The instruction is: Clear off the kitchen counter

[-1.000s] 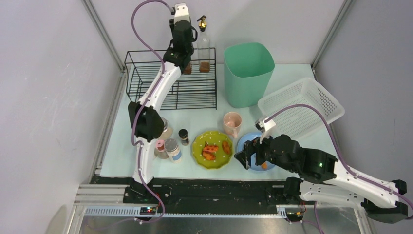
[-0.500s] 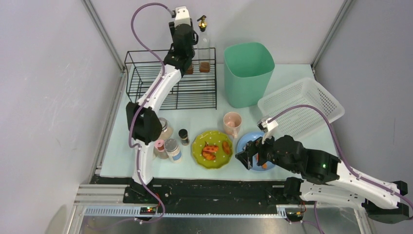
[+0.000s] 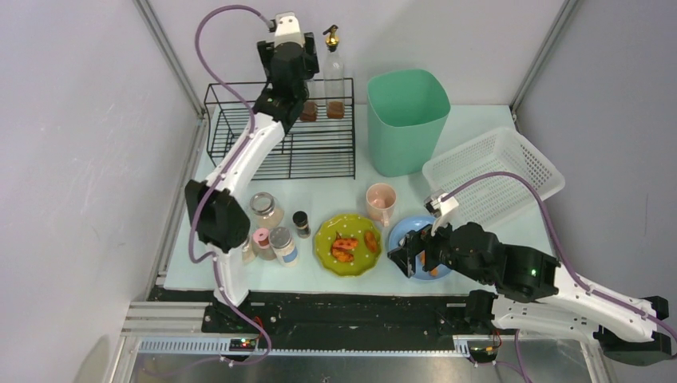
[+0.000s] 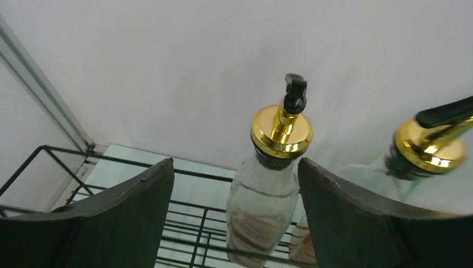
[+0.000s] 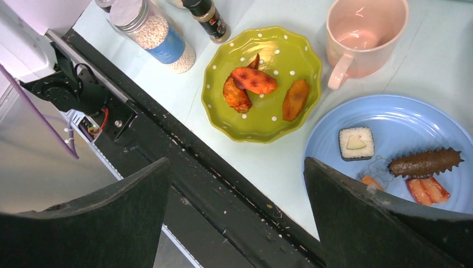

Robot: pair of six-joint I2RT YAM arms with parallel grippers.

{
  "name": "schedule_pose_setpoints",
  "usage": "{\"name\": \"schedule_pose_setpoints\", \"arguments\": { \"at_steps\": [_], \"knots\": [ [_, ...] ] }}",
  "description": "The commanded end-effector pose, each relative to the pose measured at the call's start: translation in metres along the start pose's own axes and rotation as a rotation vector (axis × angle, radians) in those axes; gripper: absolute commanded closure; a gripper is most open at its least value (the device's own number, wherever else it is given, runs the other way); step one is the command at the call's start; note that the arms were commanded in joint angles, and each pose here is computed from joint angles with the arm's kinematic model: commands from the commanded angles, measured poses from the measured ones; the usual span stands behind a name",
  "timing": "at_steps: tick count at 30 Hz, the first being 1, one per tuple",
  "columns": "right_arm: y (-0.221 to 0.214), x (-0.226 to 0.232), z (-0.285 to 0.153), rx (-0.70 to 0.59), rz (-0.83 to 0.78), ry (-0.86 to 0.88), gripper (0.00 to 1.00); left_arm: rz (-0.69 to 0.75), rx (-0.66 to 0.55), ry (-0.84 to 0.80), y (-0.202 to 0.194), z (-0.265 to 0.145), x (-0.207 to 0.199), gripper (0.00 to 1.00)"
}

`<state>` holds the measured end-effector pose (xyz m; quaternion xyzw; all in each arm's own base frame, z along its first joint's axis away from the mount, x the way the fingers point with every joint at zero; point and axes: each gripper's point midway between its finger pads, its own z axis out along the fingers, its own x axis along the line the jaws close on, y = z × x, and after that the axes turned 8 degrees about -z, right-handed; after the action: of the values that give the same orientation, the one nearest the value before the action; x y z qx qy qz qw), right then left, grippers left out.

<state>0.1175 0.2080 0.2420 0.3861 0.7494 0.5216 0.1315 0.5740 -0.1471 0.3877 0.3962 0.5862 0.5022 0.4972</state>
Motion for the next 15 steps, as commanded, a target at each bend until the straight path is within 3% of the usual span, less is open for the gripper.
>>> {"name": "schedule_pose_setpoints", "arguments": {
  "at_steps": [1, 5, 15],
  "knots": [
    [-0.005, -0.007, -0.001, 0.01, 0.006, -0.037, 0.08, -0.172, -0.113, -0.034, 0.088, -0.057, 0.01, 0.09],
    [-0.006, -0.004, 0.0, 0.017, 0.011, -0.027, 0.07, -0.207, -0.071, -0.026, 0.087, -0.091, 0.016, 0.01],
    [-0.013, -0.004, -0.002, 0.072, 0.028, -0.036, 0.06, -0.239, 0.039, -0.044, 0.043, -0.179, 0.044, 0.0]
  ]
}}
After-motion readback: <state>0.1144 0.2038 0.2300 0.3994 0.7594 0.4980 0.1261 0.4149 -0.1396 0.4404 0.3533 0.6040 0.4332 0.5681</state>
